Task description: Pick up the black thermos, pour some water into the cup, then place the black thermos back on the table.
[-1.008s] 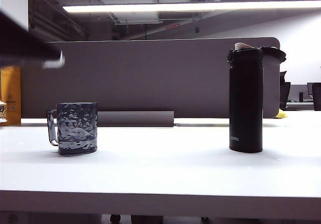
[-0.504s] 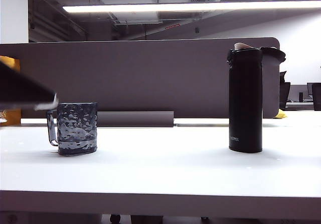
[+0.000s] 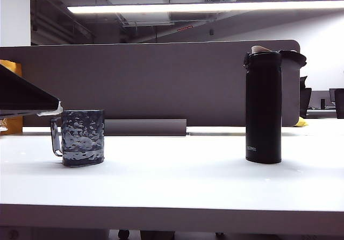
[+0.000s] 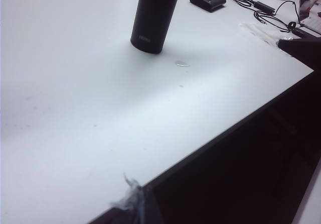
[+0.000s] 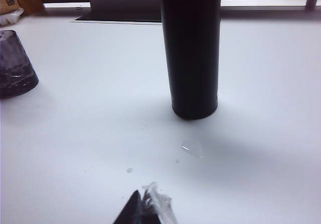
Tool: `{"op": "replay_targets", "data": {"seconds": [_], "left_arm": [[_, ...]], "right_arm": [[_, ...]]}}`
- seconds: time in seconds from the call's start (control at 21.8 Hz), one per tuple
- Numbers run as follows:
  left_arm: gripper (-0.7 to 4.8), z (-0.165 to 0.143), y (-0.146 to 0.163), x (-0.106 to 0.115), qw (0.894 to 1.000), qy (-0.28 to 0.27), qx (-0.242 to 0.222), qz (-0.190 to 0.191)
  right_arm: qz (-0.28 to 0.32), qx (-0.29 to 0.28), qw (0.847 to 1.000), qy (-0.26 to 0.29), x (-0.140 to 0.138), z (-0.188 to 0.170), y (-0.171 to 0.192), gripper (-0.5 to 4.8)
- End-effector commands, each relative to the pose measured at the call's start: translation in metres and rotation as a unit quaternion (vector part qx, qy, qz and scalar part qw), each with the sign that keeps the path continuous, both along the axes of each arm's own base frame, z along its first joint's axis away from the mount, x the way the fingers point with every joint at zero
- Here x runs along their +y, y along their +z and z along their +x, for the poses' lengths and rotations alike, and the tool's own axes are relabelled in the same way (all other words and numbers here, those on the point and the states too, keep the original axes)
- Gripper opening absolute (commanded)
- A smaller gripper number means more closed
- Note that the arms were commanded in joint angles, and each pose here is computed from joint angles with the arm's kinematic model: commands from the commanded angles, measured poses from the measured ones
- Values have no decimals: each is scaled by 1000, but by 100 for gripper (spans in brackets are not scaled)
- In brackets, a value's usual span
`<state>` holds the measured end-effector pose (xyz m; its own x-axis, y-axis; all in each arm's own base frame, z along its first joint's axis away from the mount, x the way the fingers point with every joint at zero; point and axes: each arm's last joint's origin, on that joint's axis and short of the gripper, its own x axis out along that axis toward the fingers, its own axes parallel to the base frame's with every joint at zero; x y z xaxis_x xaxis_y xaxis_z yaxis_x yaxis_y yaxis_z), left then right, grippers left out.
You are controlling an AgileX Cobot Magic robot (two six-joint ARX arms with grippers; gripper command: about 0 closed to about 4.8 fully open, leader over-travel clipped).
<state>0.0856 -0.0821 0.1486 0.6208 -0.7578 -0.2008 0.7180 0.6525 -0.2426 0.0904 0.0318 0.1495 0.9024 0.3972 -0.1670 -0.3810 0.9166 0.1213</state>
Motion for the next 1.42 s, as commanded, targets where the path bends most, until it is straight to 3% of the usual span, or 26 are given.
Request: {"op": "replay_targets", "data": {"seconds": [0.05, 0.32, 0.5, 0.69, 0.82, 1.1, 1.24, 1.42], "left_arm": [[-5, 0, 1, 0, 1000, -2, -3, -2], [-5, -1, 3, 2, 1000, 2, -8, -7], [-5, -1, 8, 11, 999, 2, -29, -32], [-5, 4, 16, 28, 995, 56, -63, -54], [-5, 8, 20, 44, 985, 130, -92, -61], [-5, 9, 28, 67, 954, 257, -142, -64], [-5, 10, 27, 70, 949, 276, -142, -61], [-5, 10, 27, 69, 950, 273, -140, -60]], "right_arm": [[1, 2, 1000, 0, 0, 0, 0, 1], [1, 2, 1000, 0, 0, 0, 0, 1], [1, 1, 1000, 0, 0, 0, 0, 1], [1, 1, 1000, 1, 0, 0, 0, 1], [1, 1, 1000, -8, -2, 0, 0, 0], [1, 1, 998, -58, -11, 3, 0, 1], [0, 1, 996, -84, -16, 4, 0, 1], [0, 1, 993, -117, -22, 5, 0, 1]]}}
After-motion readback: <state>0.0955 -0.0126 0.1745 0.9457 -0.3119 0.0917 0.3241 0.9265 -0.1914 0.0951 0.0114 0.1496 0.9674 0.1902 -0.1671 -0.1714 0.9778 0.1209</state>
